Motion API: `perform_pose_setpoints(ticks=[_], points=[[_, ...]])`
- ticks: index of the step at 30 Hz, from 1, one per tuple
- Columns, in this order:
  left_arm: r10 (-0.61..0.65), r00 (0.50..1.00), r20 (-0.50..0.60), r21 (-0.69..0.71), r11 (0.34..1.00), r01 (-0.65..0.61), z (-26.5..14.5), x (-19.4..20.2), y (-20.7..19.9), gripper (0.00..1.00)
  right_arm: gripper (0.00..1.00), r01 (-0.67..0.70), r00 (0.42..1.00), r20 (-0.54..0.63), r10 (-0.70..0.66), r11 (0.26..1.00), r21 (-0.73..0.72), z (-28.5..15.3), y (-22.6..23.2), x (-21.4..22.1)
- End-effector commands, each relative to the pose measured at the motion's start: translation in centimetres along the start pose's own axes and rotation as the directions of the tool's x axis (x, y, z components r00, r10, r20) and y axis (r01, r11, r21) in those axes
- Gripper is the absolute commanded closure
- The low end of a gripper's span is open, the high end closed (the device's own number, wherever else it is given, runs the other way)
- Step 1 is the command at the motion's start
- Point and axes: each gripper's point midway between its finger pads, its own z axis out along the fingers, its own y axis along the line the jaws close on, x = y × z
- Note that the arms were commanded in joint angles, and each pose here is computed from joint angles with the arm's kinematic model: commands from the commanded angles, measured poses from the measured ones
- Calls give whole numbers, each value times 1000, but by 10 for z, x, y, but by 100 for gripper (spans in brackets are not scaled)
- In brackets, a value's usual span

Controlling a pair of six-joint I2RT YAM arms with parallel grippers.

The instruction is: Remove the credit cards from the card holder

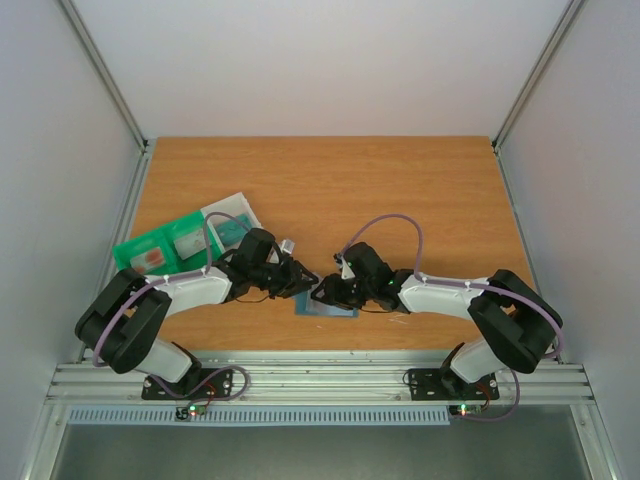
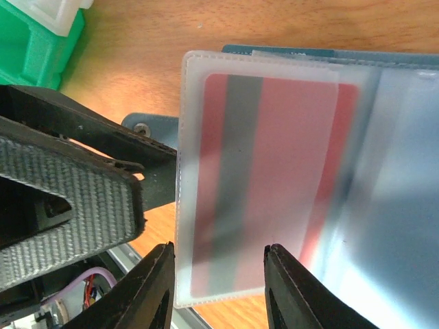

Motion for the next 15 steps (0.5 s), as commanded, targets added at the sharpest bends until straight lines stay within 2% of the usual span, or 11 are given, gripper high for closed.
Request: perform_pose_setpoints(ticks=[1, 12, 15], points=[[41, 999, 7, 48, 998, -41, 1, -4, -17, 69, 65, 5, 1000, 20, -6, 1000, 29, -1, -1, -7], [35, 999, 3, 49, 998, -35, 3, -4, -15, 69, 78, 18, 999, 47, -22, 996, 83, -12, -7, -8], [30, 999, 11, 29, 999, -31, 4, -5, -10, 68, 79, 32, 998, 49, -38, 994, 107, -14, -9, -9]])
